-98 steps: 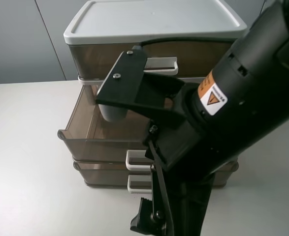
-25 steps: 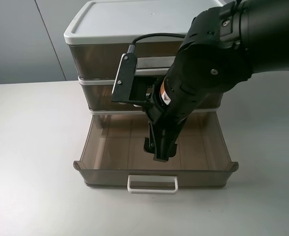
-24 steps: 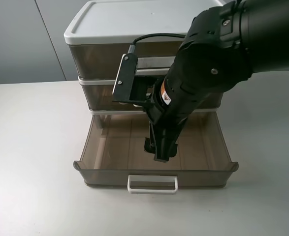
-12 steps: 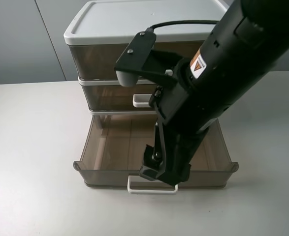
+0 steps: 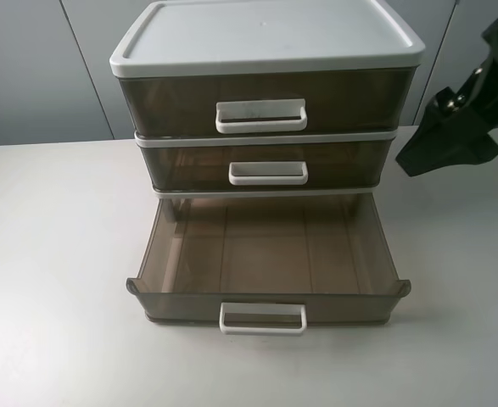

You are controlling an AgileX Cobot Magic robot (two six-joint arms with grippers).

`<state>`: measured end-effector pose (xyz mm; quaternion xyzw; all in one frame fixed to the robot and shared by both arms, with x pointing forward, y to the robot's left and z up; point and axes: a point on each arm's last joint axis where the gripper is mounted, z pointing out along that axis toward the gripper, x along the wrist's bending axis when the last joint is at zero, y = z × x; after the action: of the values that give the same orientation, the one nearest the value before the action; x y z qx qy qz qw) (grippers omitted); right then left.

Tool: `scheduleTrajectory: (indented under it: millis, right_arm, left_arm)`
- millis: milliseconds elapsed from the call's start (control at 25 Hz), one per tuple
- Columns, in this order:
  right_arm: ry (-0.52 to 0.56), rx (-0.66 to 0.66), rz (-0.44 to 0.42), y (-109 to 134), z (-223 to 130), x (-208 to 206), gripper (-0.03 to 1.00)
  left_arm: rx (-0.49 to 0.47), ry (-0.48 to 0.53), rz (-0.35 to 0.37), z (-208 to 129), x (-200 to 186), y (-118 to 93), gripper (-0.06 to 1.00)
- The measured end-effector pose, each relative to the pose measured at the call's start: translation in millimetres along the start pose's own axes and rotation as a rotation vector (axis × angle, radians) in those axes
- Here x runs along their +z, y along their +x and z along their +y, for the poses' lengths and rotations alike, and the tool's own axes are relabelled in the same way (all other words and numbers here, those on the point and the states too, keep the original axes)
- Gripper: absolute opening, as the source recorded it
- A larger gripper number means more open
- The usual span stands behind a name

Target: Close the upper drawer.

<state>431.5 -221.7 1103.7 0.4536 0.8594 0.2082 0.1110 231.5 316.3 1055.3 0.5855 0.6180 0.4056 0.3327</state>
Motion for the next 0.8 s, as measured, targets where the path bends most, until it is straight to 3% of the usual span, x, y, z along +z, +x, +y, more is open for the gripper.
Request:
scheduleTrajectory:
  millis: [240,400,640,800]
  right_arm:
    - [0.039,0.287,-0.203,-42.0,-25.8,-21.7,0.66]
    - [0.069,0.408,-0.347,-56.0,-41.2,-35.5,0.66]
    - [0.061,0.423,-0.375,-43.3,-68.2,-41.9,0.66]
    - [-0.015,0.425,-0.378,-26.2,-92.1,-50.8,0.66]
  left_arm:
    - [0.000,0.000,0.000,0.0,0.0,0.0,0.74]
    - [0.000,0.000,0.000,0.0,0.0,0.0,0.74]
    - [0.000,0.000,0.000,0.0,0.0,0.0,0.74]
    - [0.000,0.000,0.000,0.0,0.0,0.0,0.74]
